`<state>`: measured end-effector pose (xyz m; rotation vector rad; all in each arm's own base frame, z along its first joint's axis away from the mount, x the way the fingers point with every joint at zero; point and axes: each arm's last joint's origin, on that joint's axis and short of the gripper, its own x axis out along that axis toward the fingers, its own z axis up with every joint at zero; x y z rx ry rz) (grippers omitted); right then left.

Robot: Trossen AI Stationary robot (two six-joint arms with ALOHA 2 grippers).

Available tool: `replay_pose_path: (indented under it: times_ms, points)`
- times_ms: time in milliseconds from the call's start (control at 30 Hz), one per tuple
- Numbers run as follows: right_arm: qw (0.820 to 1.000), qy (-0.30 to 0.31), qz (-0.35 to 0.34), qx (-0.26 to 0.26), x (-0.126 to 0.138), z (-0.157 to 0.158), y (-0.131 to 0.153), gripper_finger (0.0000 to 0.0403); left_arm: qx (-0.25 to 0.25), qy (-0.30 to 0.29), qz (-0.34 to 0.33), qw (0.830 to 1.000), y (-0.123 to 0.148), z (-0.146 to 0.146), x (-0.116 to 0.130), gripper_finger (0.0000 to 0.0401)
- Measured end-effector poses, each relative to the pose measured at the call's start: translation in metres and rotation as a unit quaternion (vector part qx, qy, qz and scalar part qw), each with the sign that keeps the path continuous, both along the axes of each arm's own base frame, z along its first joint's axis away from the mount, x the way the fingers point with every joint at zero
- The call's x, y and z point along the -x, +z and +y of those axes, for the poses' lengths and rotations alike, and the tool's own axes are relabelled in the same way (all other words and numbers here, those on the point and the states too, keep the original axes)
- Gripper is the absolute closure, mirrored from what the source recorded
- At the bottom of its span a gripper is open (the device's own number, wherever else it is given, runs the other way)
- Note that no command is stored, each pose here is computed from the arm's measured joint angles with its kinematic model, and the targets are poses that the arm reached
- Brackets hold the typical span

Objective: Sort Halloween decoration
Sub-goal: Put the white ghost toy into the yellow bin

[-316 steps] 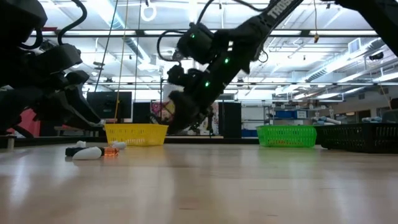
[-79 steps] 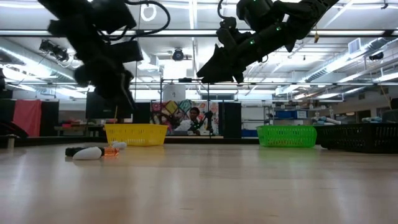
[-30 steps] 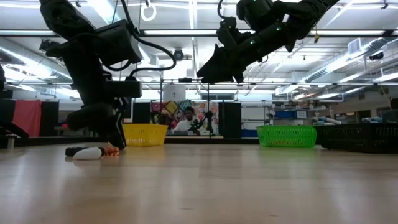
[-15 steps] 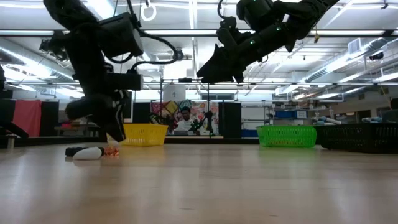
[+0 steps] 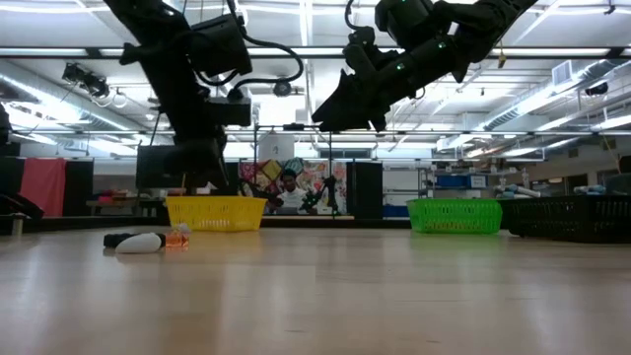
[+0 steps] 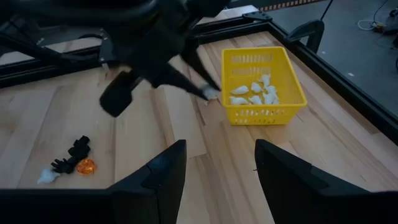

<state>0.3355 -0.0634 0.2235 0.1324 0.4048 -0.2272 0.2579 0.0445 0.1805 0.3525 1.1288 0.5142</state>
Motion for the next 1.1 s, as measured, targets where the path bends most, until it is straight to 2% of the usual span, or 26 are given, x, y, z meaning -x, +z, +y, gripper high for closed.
replay_pose_path:
  times_ms: [333, 500, 667, 900, 1100]
  points:
    - [1.0, 0.004, 0.002, 0.008, 0.0, 0.0, 0.0, 0.0208, -0.02, 0.03, -0.002, 0.999, 0.009, 0.04, 0.001, 0.0374]
    - [1.0, 0.004, 0.002, 0.008, 0.0, 0.0, 0.0, 0.0208, 0.027, 0.057, -0.036, 0.997, 0.006, 0.069, 0.006, 0.0373]
    - [1.0, 0.003, 0.002, 0.007, 0.0, 0.0, 0.0, 0.0208, 0.031, 0.113, -0.061, 0.991, 0.006, 0.09, 0.013, 0.0349]
    - [1.0, 0.003, 0.001, 0.007, 0.0, 0.0, 0.0, 0.0208, 0.04, 0.115, -0.047, 0.991, 0.005, 0.089, 0.016, 0.0278]
    - [1.0, 0.004, 0.002, 0.007, 0.0, 0.0, 0.0, 0.0208, 0.037, 0.088, -0.075, 0.993, 0.025, 0.069, 0.018, 0.0265]
